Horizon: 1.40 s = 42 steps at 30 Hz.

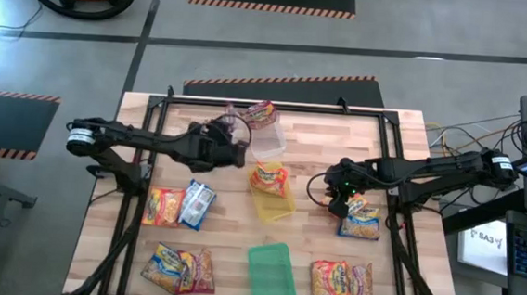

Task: Sort Maruchan noodles
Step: Put the red noodle pack into the transparent bin

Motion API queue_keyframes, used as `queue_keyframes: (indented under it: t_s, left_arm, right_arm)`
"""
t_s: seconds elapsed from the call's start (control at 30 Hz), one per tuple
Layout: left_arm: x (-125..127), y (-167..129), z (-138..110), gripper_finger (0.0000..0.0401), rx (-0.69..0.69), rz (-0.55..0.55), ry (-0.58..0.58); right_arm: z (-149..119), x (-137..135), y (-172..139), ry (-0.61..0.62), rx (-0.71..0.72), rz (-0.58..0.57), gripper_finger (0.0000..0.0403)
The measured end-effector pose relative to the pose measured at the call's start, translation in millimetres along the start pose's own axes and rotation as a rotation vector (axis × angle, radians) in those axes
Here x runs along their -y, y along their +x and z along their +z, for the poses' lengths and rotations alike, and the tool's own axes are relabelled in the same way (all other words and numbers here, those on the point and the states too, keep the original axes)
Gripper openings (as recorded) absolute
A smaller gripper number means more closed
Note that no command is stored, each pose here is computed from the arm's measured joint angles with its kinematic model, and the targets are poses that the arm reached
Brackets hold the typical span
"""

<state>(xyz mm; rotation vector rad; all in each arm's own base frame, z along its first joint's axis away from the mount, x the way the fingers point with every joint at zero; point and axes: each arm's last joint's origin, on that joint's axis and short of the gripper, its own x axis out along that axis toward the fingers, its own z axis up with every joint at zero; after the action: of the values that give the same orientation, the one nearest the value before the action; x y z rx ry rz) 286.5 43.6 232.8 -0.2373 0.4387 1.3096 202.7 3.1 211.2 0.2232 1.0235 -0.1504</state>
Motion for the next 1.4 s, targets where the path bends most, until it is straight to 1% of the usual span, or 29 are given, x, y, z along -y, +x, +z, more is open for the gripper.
queue_keyframes:
  t_s: [0.1,0.2,0.23,0.33,0.43,0.5,0.57,0.63,0.73,0.8,0.87,0.97,1.13,1.23,1.3,1.4]
  left_arm:
    - [6,-7,-1,0.0006,0.029,-0.036,-0.024]
    - [7,-10,-3,0.0005,0.031,-0.048,-0.019]
    - [8,-11,-4,0.0005,0.033,-0.054,-0.023]
    - [11,-15,-4,0.0005,0.041,-0.077,-0.023]
    - [15,-18,-3,0.0005,0.057,-0.106,0.008]
    - [18,-21,-2,0.0005,0.073,-0.123,0.067]
    - [22,-23,-4,0.0005,0.101,-0.123,0.151]
    - [25,-24,-8,0.0005,0.136,-0.097,0.274]
    - [29,-22,-16,0.0005,0.183,-0.02,0.447]
    - [32,-20,-22,0.0005,0.216,0.044,0.524]
    - [35,-19,-28,0.0005,0.247,0.103,0.575]
    - [39,-18,-37,0.0005,0.291,0.178,0.607]
    - [46,-21,-50,0.0005,0.375,0.262,0.597]
    - [49,-25,-55,0.0005,0.394,0.253,0.586]
    - [53,-29,-57,0.0005,0.403,0.239,0.574]
    - [59,-33,-59,0.0005,0.407,0.228,0.595]
  right_arm:
    - [3,0,0,-0.098,0.032,-0.021,0.0073]
    - [6,-1,0,-0.137,0.07,-0.011,0.0077]
    - [8,-2,0,-0.129,0.087,-0.007,0.0077]
    - [13,-3,-1,-0.05,0.135,0.009,0.0076]
    - [20,-5,-2,-0.031,0.214,0.031,0.0073]
    - [24,-6,-3,-0.037,0.26,0.042,0.0073]
    - [28,-7,-4,-0.019,0.298,0.054,0.0075]
    - [31,-8,-5,0.028,0.324,0.07,0.0078]
    - [33,-8,-6,0.143,0.346,0.098,0.0082]
    - [36,-9,-7,0.173,0.379,0.116,0.0082]
    - [39,-10,-9,0.178,0.412,0.132,0.008]
    - [42,-11,-10,0.196,0.442,0.153,0.0076]
    - [49,-8,-12,0.279,0.506,0.174,0.0067]
    - [54,-5,-14,0.292,0.549,0.174,0.0062]
    - [55,-3,-15,0.268,0.569,0.165,0.0059]
    - [57,-1,-15,0.207,0.589,0.144,0.0054]
